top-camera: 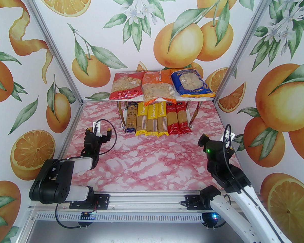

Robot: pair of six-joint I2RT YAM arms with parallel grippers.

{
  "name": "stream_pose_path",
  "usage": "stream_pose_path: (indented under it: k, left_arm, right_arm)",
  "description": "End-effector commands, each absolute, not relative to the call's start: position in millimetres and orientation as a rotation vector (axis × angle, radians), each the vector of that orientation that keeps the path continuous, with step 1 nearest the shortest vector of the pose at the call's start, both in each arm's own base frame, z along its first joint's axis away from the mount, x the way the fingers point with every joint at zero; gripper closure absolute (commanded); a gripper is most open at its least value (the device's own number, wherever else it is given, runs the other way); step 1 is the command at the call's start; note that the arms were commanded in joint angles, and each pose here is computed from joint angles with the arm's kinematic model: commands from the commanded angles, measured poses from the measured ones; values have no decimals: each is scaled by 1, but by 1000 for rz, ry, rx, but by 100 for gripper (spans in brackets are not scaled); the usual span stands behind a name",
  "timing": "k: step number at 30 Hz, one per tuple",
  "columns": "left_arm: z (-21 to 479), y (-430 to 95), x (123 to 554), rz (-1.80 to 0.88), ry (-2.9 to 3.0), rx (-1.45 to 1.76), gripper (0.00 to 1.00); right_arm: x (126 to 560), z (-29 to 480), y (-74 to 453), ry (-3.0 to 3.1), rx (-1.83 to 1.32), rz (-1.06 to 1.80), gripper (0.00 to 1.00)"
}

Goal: Place and organize the pasta boxes and bags onto the shelf

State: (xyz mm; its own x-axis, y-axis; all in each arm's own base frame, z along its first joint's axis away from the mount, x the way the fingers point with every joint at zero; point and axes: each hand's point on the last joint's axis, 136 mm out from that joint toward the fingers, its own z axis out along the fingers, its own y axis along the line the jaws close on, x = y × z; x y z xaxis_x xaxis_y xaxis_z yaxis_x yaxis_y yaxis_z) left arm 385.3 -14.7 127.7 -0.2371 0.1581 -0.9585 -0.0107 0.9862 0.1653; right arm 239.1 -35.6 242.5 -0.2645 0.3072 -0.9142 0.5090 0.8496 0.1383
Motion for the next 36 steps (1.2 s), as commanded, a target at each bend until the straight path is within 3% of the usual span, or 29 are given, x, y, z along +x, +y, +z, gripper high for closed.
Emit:
stream_pose_path:
  k: [1,6,14,24,32,36]
  left_arm:
    - [138,-15,391,164,1774,123,0]
    - [121,13,399,165,1754,-6,0]
    - [105,-6,415,150,1822,108,0]
    - [112,-23,400,178,1732,186,0]
    - [112,-24,399,175,1729,188,0]
    - [112,-23,400,176,1735,185,0]
  right_arm:
    - [253,239,-29,1858,618,-156,0]
    - [258,235,-27,1870,614,-118,0]
    - [265,222,-28,1864,620,-121,0]
    - [291,206,-49,1694,622,-282,0]
    - [369,163,-54,1718,503,-350,0]
    - [384,146,-43,1774,414,-288,0]
